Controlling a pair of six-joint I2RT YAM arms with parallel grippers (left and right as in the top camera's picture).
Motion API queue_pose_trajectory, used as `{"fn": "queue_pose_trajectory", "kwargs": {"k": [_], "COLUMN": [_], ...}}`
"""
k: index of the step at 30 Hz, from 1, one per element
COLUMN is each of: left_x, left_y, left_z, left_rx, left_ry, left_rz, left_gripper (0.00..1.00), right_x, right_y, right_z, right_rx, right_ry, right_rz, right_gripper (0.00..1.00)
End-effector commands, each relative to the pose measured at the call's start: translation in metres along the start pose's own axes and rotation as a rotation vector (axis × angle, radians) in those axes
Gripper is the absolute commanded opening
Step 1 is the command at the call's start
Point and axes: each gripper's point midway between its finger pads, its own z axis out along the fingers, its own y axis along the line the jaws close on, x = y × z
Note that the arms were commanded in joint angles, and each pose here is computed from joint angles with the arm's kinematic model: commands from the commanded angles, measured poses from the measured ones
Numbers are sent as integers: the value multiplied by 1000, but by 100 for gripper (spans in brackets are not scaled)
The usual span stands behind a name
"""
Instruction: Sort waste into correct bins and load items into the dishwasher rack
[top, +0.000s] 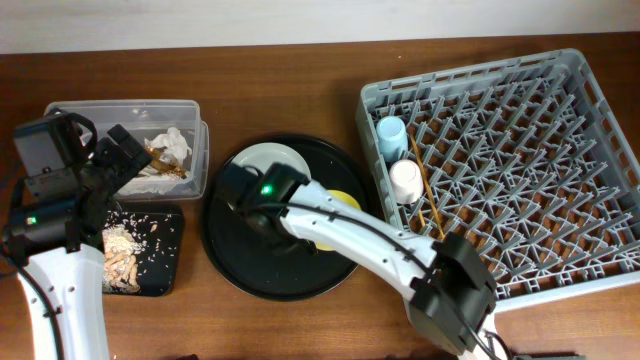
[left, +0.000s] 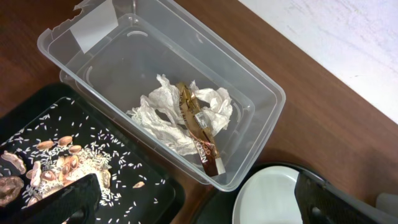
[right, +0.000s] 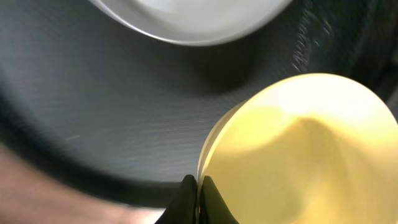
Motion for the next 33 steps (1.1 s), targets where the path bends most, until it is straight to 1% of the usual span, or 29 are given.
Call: {"fn": "queue_pose_trajectory", "kwargs": {"k": [1, 3, 7, 13, 16, 18, 20, 23, 25, 29, 33], "left_x": [-5, -5, -5, -5, -5, -5, -5, -5, -5, -5, -5], "left_y": [-1, -1, -1, -1, -1, -1, -1, -1, -1, -1, -1], "left_z": [-4, -4, -4, -4, -4, -4, -4, -4, -4, -4, -4], "left_rx": [10, 10, 10, 10, 10, 10, 10, 10, 10, 10, 10], "left_ry": [-14, -14, -14, -14, -14, -13, -14, -14, -14, -14, -14], "left_rz": [-7, -7, -7, -7, -7, -7, -7, -7, -7, -7, -7], "left_gripper": [99, 99, 99, 99, 99, 99, 99, 99, 99, 99, 99], "right_x": [-12, -14, -11, 13, 29, 40, 46, 54, 61, 75, 99], "right_y": [-6, -25, -66, -120, -145, -164, -178, -182, -179, -186, -194], "right_z": [-63, -86, -141, -211, -227, -224, -209, -184, -168, -140, -104], "right_rx": [-248, -324, -560, -934, -1048, -1063, -1040, -1069, -1125, -1293, -1352], "right_ry": [-87, -128, -232, -390, -451, -463, -446, -400, -371, -402, -394], "right_rz": [24, 79, 138, 155, 165, 202, 253, 294, 326, 447, 590], "right_gripper": [4, 4, 4, 4, 4, 4, 4, 4, 4, 4, 4]}}
